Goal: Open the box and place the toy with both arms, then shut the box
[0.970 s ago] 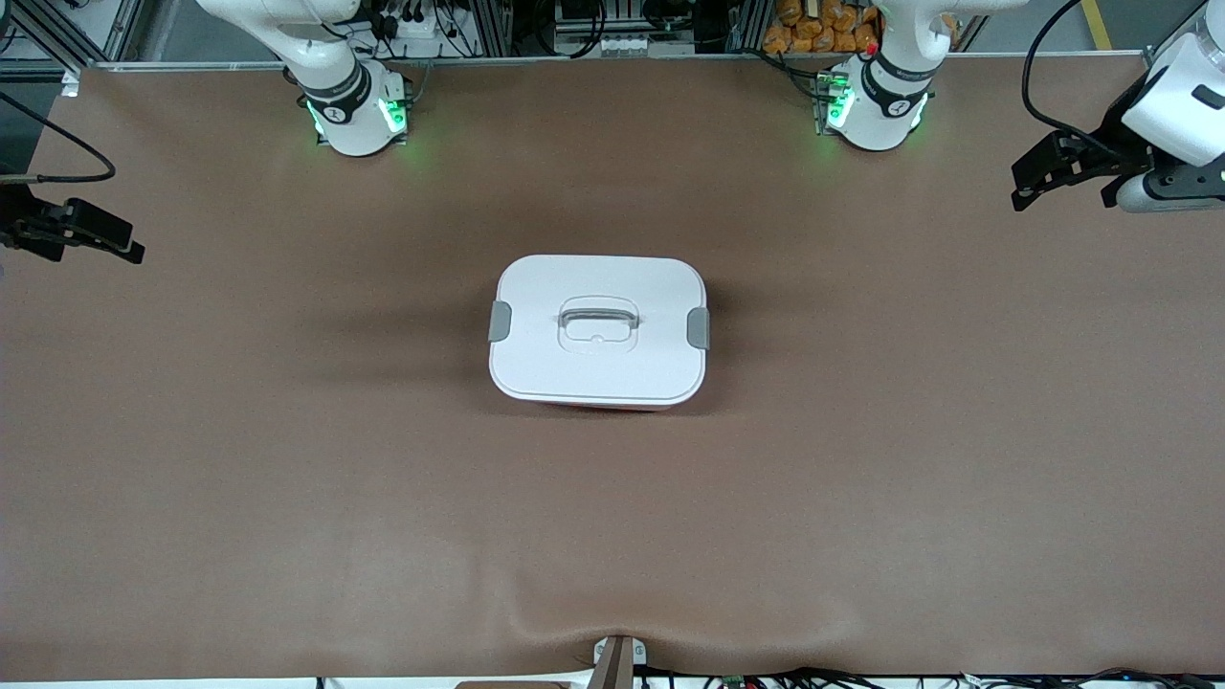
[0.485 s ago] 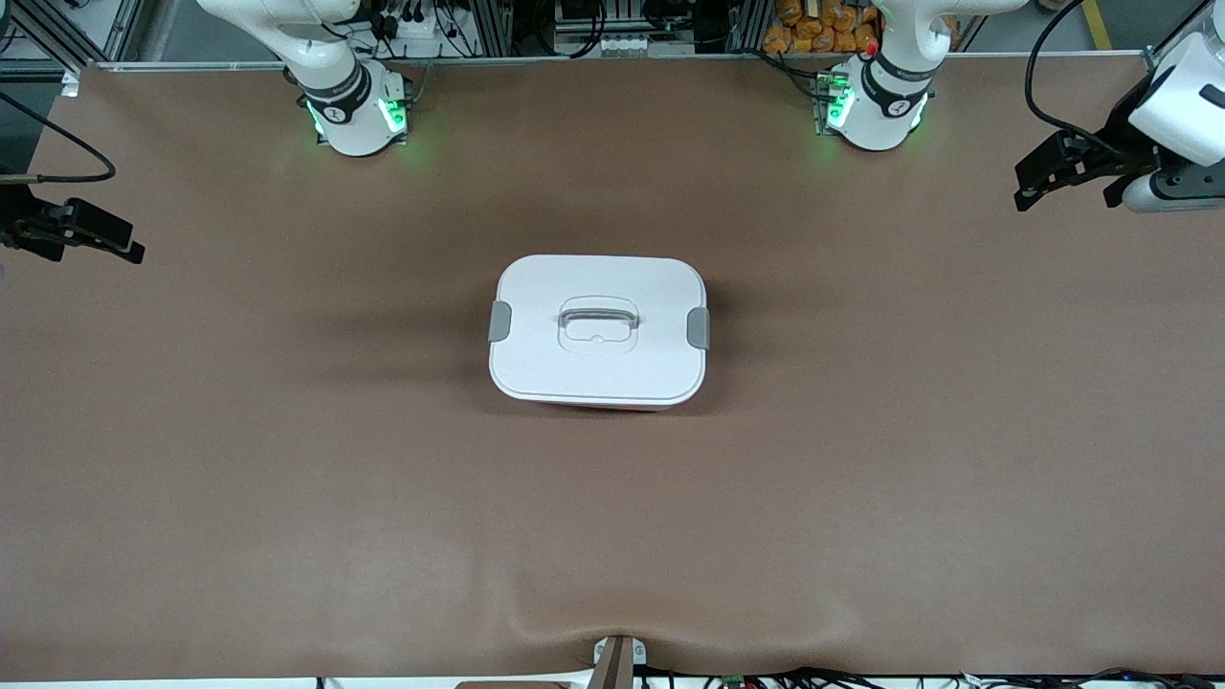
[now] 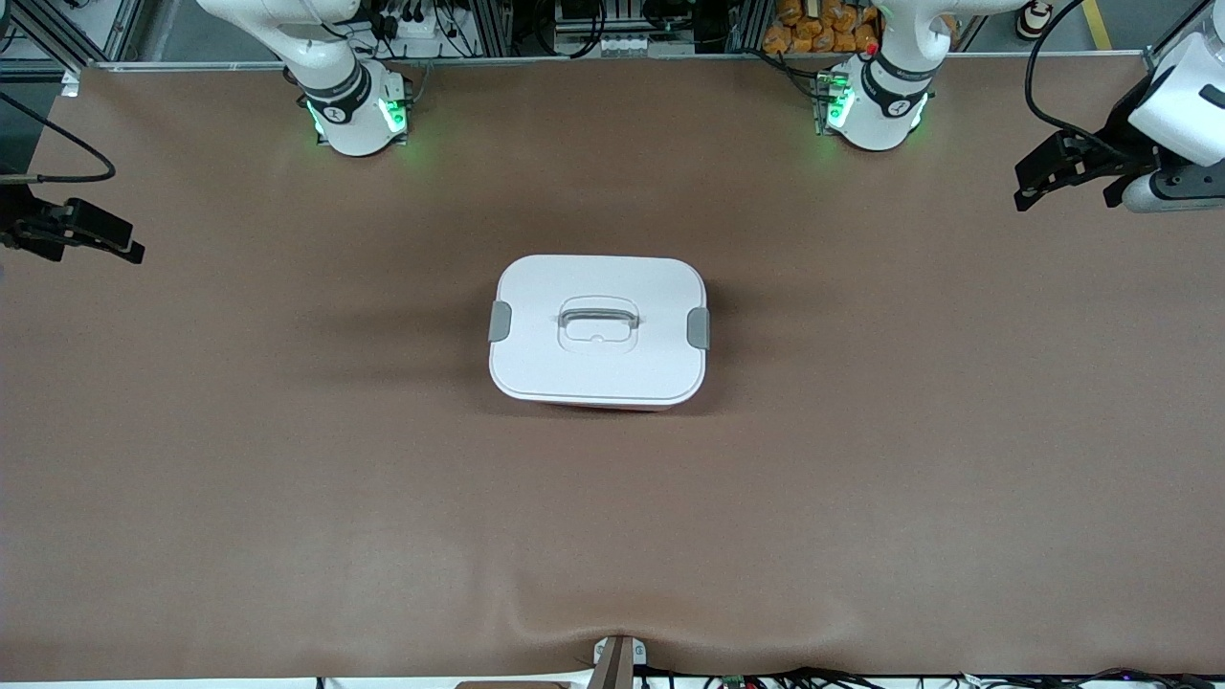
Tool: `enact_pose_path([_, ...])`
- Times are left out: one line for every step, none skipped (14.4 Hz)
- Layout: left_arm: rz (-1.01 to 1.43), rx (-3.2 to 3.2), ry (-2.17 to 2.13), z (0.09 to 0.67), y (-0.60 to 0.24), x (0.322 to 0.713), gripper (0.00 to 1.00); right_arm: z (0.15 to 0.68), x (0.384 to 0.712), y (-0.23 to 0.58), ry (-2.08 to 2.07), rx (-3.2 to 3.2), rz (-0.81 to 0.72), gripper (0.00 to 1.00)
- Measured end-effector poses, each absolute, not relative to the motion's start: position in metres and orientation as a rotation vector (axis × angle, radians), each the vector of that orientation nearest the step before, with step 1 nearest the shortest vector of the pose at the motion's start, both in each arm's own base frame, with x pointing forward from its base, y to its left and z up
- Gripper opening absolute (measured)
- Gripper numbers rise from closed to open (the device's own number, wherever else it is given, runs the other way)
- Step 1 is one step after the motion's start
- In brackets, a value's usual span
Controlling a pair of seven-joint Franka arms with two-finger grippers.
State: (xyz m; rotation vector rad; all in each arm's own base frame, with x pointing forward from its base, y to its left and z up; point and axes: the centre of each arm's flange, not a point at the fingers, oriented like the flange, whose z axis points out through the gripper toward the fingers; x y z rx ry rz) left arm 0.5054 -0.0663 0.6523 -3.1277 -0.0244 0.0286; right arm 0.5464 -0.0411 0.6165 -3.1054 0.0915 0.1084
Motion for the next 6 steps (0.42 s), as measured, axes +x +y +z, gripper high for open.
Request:
enact_pose_path([0.029,-3.128,-0.024,0.6521,-0.0663,0.5055,1.0,0.6165,0.5464,-0.041,0.092,-3.105,0.108,1.0])
enact_pose_path([0.03,-3.128,-0.024,0.6519,-0.0663,0.5056,1.0,0.6165,0.5464,-0.0411,0.092,-3.105,0.108,1.0])
enact_pose_path([0.031,-3.128,-0.024,0.6517,-0.0663,0.5057,1.0,0.6165,0.5464,-0.0411,0.092,-3.105,0.108,1.0])
enact_pose_path([0.031,-3.128,-0.024,0.6515,-0.0663,0.5059,1.0,0.6165,0.5464,-0.0411,0.092,-3.105,0.108,1.0])
enact_pose_path([0.032,-3.128,-0.024,0.6514,-0.0663,0.5059,1.0,0.6165,0.5464,-0.0411,0.092,-3.105,0.108,1.0])
enact_pose_path([0.032,-3.128,-0.024,0.6513,-0.0663,0.506,1.0,0.6165,0.5464,-0.0411,0.092,-3.105,0.108,1.0])
